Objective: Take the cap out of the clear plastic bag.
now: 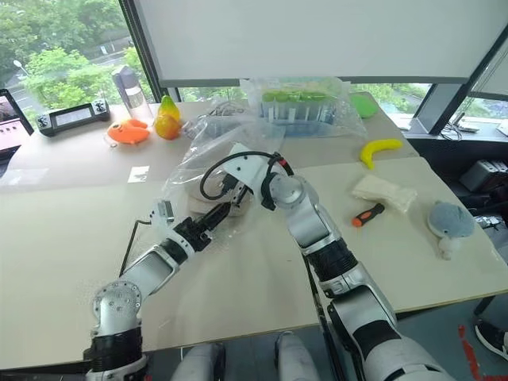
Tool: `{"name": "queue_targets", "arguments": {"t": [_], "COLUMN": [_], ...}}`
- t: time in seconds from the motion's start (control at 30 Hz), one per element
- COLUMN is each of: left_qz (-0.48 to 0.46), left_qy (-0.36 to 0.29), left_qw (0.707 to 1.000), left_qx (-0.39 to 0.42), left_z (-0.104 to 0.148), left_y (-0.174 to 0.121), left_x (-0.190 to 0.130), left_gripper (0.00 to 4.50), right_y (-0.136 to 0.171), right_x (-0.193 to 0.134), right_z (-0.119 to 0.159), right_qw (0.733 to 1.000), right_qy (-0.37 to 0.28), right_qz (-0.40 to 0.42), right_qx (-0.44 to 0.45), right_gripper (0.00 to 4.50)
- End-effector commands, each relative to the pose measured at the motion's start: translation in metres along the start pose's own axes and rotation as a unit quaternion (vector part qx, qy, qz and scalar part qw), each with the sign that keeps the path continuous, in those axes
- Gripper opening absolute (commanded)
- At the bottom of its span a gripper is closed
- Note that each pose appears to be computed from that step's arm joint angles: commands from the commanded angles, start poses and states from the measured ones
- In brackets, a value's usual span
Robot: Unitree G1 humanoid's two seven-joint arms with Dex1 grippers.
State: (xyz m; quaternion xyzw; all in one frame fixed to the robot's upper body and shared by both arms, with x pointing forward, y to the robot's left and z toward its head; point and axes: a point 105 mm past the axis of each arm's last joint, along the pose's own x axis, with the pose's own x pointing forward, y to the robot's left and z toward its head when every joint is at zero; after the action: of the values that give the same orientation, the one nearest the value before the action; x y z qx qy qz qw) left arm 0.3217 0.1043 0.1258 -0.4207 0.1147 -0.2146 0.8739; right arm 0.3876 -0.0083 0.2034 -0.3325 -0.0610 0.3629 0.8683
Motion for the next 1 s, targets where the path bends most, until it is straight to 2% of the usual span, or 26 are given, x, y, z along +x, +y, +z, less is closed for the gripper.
{"name": "queue_targets", "arguments": {"t": [0.03,0.33,0.67,0.77,0.93,1.0], "left_qz": [0.039,0.088,0.078,0.082,0.072,0.073], "left_qy": [-0.046,-0.046,-0.055,-0.047,-0.041,-0.039], "left_qw": [0.997,0.993,0.991,0.990,0.990,0.990], "left_qx": [-0.050,-0.060,-0.097,-0.102,-0.112,-0.117], "left_z": [0.016,0.012,0.012,0.011,0.006,0.004], "left_y": [0.017,0.040,0.039,0.040,0.036,0.036], "left_x": [-0.012,-0.020,0.014,0.024,0.024,0.023], "left_gripper": [4.50,4.50,4.50,3.85,1.91,1.34], "right_y": [-0.011,-0.008,-0.011,-0.012,-0.017,-0.018], "right_x": [-0.009,-0.008,-0.011,-0.012,-0.014,-0.014], "right_z": [0.014,0.018,0.023,0.024,0.022,0.021], "right_qw": [1.000,1.000,1.000,1.000,1.000,1.000], "right_qy": [-0.023,-0.022,-0.023,-0.022,-0.015,-0.015], "right_qz": [-0.015,-0.008,-0.009,-0.013,-0.022,-0.025], "right_qx": [-0.001,-0.005,-0.013,-0.013,-0.012,-0.010], "right_gripper": [0.04,0.04,0.04,0.00,0.00,0.00]}}
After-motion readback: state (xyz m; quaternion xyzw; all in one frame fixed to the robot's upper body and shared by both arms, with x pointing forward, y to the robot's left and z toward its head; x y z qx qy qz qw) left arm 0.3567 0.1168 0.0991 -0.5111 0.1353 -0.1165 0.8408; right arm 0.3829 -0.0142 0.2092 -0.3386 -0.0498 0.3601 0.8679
